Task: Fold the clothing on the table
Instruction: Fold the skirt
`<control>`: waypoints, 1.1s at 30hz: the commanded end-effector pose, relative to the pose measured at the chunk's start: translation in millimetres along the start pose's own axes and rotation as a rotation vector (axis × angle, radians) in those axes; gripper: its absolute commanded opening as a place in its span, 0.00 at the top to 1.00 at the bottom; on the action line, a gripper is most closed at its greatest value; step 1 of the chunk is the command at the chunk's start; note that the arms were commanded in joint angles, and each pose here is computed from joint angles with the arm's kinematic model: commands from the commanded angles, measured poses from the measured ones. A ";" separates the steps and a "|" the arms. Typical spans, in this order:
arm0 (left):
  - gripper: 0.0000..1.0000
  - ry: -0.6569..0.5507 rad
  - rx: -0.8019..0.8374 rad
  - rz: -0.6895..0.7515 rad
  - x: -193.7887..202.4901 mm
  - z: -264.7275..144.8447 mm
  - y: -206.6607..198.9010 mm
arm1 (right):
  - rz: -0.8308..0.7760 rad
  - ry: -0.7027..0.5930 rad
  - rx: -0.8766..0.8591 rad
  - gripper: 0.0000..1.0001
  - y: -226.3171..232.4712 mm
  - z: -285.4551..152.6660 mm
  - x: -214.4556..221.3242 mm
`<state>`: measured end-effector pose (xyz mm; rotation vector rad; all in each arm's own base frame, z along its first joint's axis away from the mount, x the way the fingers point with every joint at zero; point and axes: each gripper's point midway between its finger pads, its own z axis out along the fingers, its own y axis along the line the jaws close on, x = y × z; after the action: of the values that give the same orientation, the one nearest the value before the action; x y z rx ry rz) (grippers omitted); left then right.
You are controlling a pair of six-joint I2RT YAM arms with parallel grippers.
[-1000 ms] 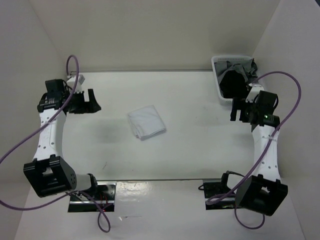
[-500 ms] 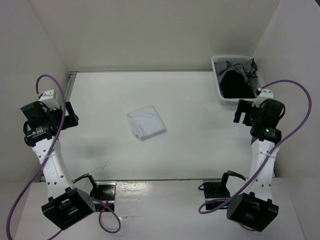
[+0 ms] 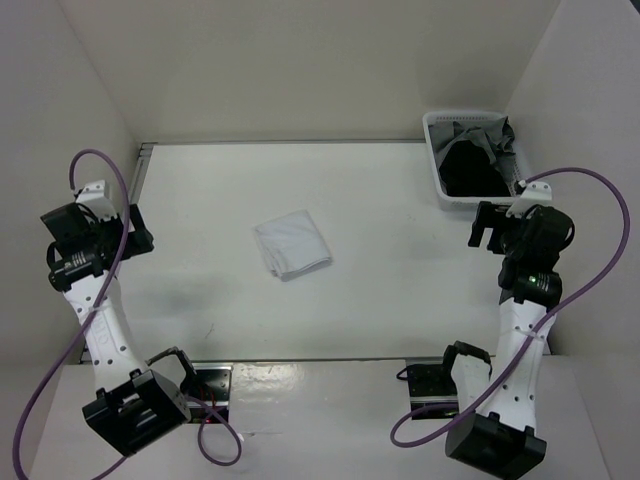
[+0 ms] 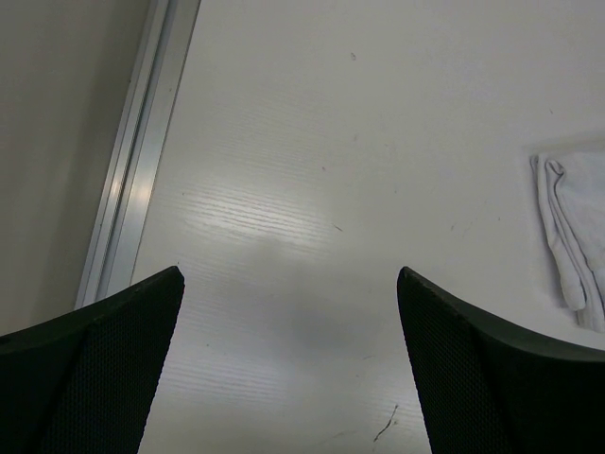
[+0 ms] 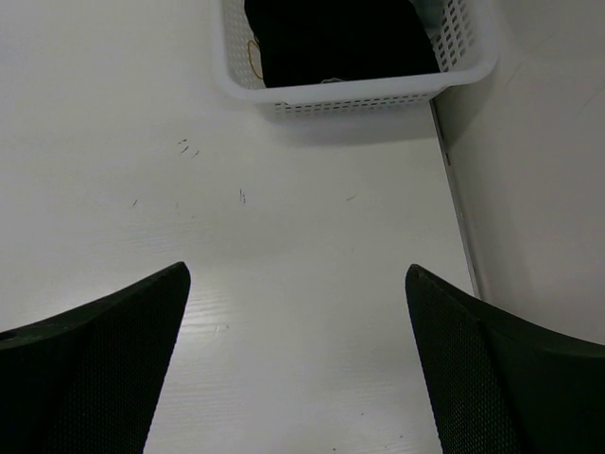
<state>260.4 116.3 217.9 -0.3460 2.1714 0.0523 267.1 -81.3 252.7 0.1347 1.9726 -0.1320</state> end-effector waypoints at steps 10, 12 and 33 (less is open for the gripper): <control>0.01 -0.046 -0.059 -0.021 -8.8 -5.8 16.5 | -0.036 -0.060 -0.022 0.01 6.1 -0.9 -14.1; 0.01 -0.049 -0.056 -0.026 -6.7 -6.9 16.7 | -0.037 -0.051 -0.032 0.01 8.5 1.6 -12.6; 0.01 -0.051 -0.055 -0.032 -6.8 -7.5 18.1 | -0.041 -0.053 -0.050 0.01 12.7 1.8 -13.0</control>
<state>252.2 134.0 219.8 -0.4154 2.1517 0.1007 269.7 -70.9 254.4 0.0871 1.9674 -0.1084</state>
